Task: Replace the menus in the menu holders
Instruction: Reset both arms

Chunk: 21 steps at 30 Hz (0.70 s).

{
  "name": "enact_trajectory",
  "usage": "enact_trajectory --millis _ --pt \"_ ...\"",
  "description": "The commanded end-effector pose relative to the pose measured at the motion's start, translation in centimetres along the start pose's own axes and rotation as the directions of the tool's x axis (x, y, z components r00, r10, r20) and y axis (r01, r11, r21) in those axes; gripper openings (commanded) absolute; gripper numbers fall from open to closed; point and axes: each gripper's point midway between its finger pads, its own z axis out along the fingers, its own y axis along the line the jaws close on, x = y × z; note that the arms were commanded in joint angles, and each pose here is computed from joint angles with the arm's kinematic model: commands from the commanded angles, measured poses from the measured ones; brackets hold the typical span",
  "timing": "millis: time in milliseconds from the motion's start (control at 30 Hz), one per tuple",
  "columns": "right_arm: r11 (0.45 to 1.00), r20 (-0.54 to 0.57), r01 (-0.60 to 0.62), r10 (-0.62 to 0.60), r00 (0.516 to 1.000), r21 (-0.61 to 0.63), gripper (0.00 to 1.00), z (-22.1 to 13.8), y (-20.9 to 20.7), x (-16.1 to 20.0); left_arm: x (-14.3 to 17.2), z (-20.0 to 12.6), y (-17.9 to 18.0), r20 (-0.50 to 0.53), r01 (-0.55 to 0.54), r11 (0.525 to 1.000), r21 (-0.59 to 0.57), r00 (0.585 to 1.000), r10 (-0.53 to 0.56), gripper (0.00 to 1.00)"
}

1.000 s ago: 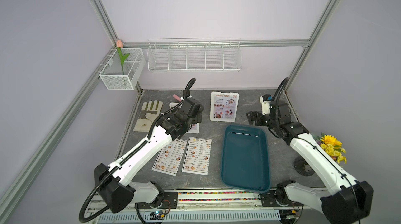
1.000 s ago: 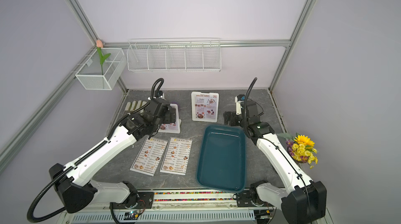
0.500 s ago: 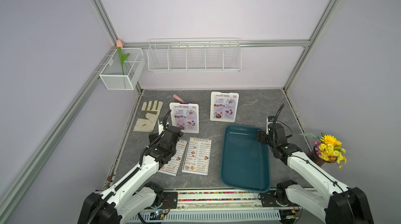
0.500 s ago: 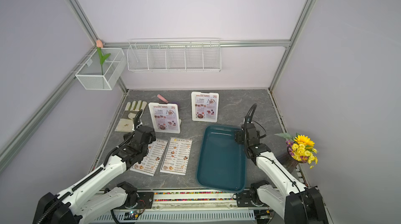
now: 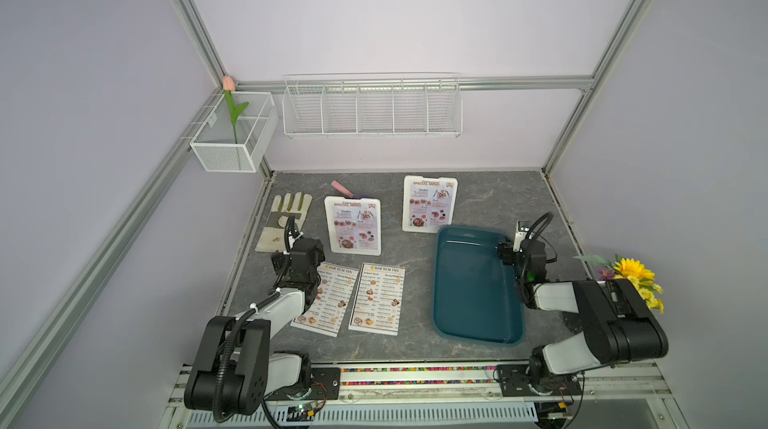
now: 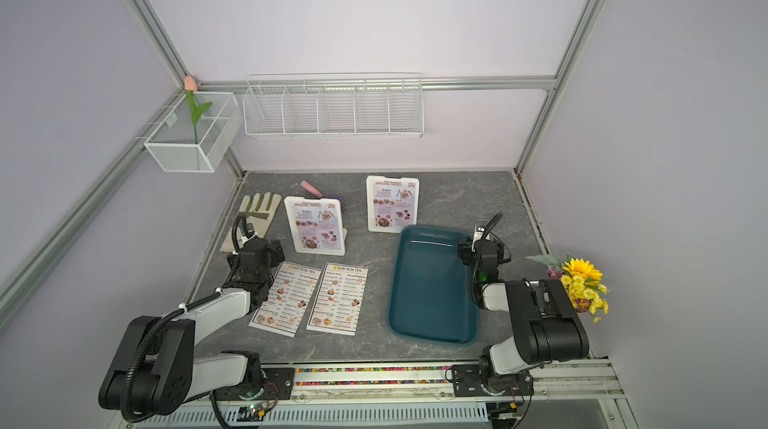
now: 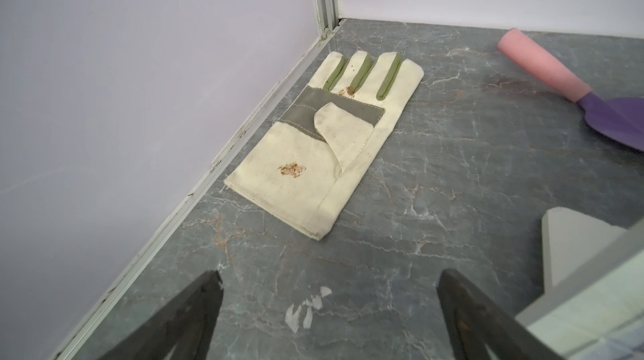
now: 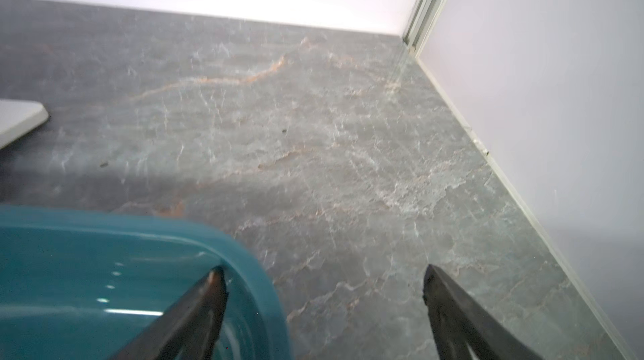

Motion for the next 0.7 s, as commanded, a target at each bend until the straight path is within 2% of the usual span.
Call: enact_trajectory --millis 0,167,667 --pt "0.998 0.077 -0.027 0.031 0.997 -0.052 0.90 -0.2 0.4 -1.6 -3.8 0.9 -2.4 0.155 0.019 0.993 0.116 0.987 -0.037 0.99" --pt "0.994 0.018 -0.036 0.038 0.999 -0.102 0.89 0.9 0.7 -1.3 -2.1 2.3 -2.9 0.153 0.007 0.993 0.116 0.988 -0.025 0.99" --pt "0.992 0.026 -0.025 0.028 0.999 -0.122 0.89 0.9 1.1 -1.5 -2.1 2.5 -3.0 0.138 0.007 0.993 0.122 0.990 -0.024 0.99"
